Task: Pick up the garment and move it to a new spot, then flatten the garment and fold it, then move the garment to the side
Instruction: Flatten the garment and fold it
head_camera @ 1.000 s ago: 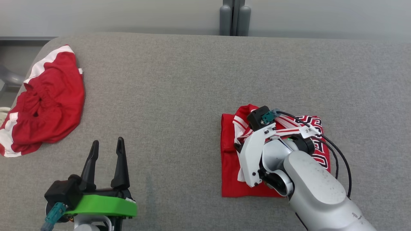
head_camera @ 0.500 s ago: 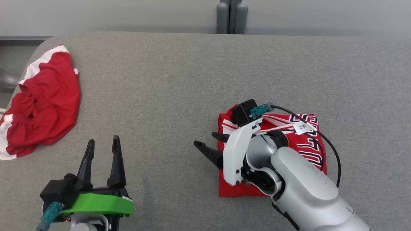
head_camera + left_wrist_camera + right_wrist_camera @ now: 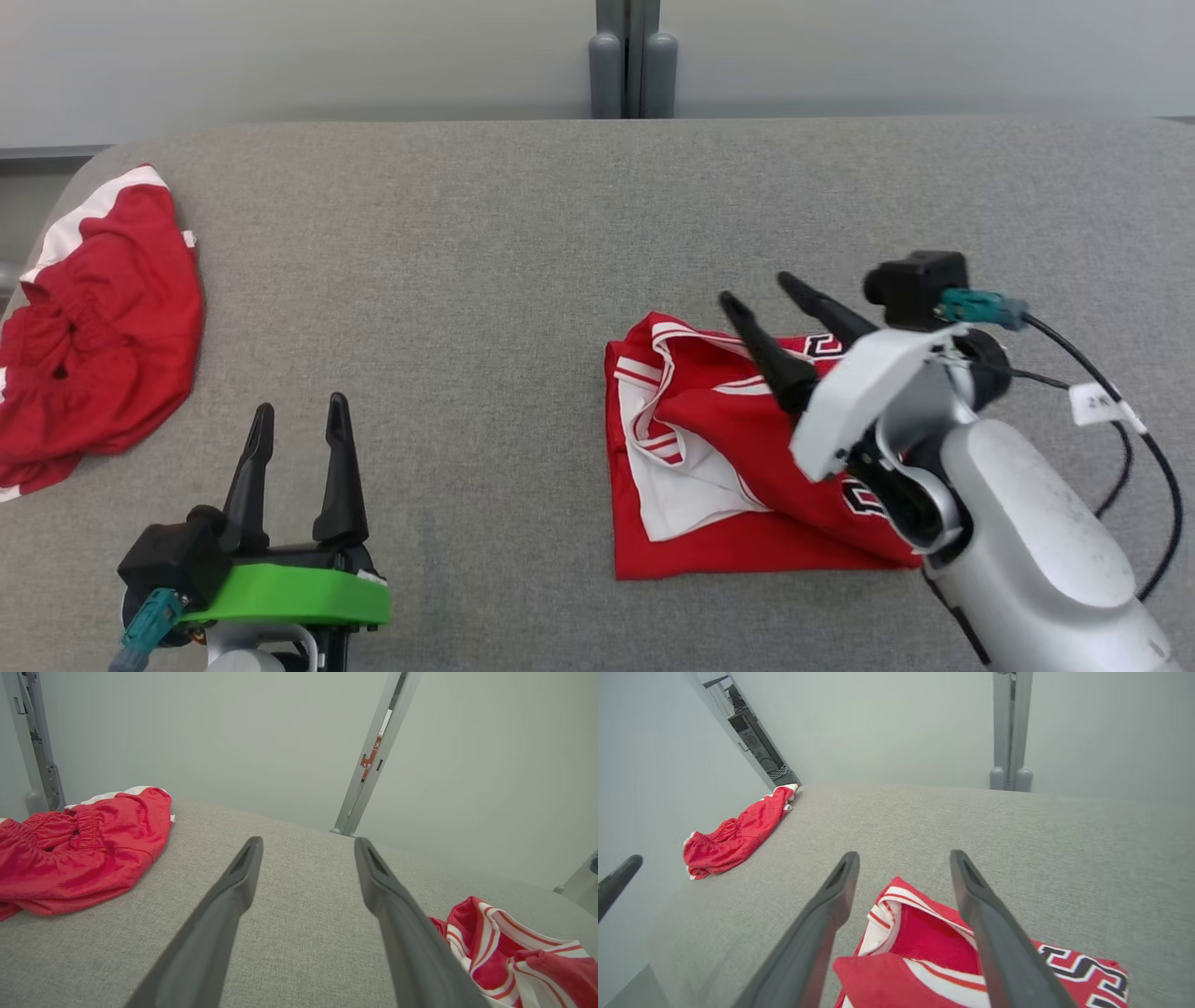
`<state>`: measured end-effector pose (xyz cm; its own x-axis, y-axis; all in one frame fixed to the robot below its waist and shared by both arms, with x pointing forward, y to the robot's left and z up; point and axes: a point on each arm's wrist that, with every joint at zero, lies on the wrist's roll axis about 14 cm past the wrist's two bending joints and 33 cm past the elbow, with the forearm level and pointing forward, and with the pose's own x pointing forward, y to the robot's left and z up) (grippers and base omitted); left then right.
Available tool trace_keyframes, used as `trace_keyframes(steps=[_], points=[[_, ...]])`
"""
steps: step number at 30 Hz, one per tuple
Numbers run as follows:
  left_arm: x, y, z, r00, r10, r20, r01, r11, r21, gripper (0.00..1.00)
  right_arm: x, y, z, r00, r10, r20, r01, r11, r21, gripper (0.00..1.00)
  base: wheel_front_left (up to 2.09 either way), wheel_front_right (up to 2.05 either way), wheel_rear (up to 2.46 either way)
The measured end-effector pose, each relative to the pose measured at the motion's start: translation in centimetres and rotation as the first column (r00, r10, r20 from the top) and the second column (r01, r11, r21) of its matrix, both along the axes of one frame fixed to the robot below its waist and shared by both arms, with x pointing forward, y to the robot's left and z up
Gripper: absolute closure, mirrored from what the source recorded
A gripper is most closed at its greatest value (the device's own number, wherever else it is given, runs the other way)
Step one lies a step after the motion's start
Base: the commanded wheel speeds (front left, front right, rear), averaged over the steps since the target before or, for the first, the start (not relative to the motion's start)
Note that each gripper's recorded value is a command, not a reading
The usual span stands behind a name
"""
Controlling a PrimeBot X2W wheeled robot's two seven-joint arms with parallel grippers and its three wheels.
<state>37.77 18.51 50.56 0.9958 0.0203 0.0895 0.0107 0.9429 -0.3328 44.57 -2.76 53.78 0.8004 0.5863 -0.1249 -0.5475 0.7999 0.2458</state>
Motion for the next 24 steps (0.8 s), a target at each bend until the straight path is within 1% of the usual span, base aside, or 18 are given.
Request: trace_keyframes(steps=[1, 2, 6, 11, 14, 15, 16, 21, 24], points=[[0.0, -0.1, 0.1, 1.0, -0.004, 0.002, 0.004, 1.0, 0.002, 0.0, 0.2, -1.3, -0.3, 0.999, -0.041, 0.007, 0.041, 0.999, -0.004, 0.0, 0.0, 0.0, 0.0], [0.1, -0.3, 0.1, 1.0, -0.01, 0.004, 0.01, 1.0, 0.004, 0.0, 0.3, -2.9, -0.9, 0.996, -0.088, 0.012, 0.088, 0.996, -0.033, 0.0, 0.0, 0.0, 0.0], [0.2, -0.9, 0.2, 1.0, -0.03, 0.008, 0.03, 0.999, 0.016, 0.0, -0.3, -7.8, -3.3, 0.974, -0.227, -0.011, 0.225, 0.969, -0.101, 0.0, 0.0, 0.0, 0.0], [0.6, -2.0, 0.5, 0.998, -0.067, 0.015, 0.067, 0.997, 0.024, 0.0, -1.1, -11.2, -4.4, 0.944, -0.331, -0.006, 0.328, 0.936, -0.13, 0.0, 0.0, 0.0, 0.0], [1.2, -2.7, 1.0, 0.995, -0.094, 0.03, 0.093, 0.995, 0.029, 0.0, -1.5, -12.2, -5.2, 0.934, -0.358, 0.002, 0.354, 0.923, -0.151, 0.0, 0.0, 0.0, 0.0], [1.4, -3.0, 1.0, 0.994, -0.101, 0.032, 0.1, 0.994, 0.034, 0.0, -1.5, -12.3, -5.5, 0.933, -0.359, 0.006, 0.356, 0.921, -0.16, 0.07, 0.0, 0.0, 0.0], [1.5, -3.2, 1.0, 0.994, -0.107, 0.032, 0.106, 0.994, 0.038, 0.0, -1.6, -12.3, -5.8, 0.933, -0.36, 0.006, 0.357, 0.92, -0.162, 1.0, 0.0, 0.0, 0.0], [2.1, -3.7, 0.7, 0.991, -0.13, 0.021, 0.129, 0.99, 0.064, 0.0, -1.7, -10.7, -7.9, 0.946, -0.324, -0.02, 0.314, 0.93, -0.193, 1.0, 0.0, 0.0, 0.0], [2.4, -3.7, 0.4, 0.991, -0.132, 0.013, 0.131, 0.989, 0.072, 0.0, -1.6, -8.9, -9.0, 0.96, -0.277, -0.039, 0.263, 0.94, -0.218, 1.0, 0.0, 0.0, 0.0]])
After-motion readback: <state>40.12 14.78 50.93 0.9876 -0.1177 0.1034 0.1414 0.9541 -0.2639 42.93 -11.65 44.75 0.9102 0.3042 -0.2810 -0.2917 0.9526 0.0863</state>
